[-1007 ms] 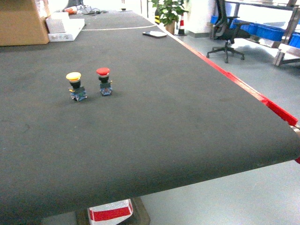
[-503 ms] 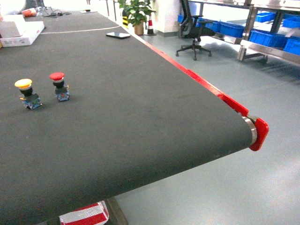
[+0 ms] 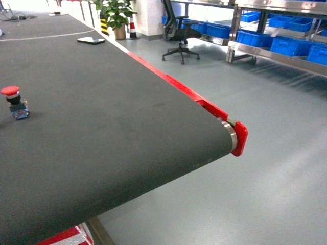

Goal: Pick blue part to blue bin on bottom shelf

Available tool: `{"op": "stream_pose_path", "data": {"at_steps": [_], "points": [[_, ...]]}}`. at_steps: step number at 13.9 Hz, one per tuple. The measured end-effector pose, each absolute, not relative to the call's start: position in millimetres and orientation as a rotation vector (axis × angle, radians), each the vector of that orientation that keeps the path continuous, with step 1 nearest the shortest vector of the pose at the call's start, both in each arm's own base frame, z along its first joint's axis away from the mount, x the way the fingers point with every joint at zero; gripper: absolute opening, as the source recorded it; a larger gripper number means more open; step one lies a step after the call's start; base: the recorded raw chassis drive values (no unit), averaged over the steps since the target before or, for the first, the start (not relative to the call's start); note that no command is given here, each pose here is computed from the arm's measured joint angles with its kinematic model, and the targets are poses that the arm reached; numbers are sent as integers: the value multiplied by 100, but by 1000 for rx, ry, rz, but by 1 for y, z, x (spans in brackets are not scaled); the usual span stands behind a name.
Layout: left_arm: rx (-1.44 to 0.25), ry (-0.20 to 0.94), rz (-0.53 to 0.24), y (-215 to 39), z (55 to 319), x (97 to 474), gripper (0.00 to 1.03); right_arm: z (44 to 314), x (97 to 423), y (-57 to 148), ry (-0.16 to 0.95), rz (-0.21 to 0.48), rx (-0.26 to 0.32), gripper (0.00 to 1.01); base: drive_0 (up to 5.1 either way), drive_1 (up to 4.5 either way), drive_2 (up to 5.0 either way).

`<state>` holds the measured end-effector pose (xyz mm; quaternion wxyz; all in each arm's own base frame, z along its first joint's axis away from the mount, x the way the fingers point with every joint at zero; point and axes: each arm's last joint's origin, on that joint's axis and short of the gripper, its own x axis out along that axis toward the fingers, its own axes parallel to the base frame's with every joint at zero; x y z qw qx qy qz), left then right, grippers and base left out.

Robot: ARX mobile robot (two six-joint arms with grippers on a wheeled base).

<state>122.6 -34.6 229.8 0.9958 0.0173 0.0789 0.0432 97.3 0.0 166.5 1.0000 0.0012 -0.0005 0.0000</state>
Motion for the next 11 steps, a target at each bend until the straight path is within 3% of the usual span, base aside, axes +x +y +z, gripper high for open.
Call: {"op": "stream_pose_path", "data": {"at_steps": [11], "points": [[34, 156, 86, -35, 230, 122, 43, 167, 97, 0, -1, 0, 2, 98, -164, -164, -164]]}}
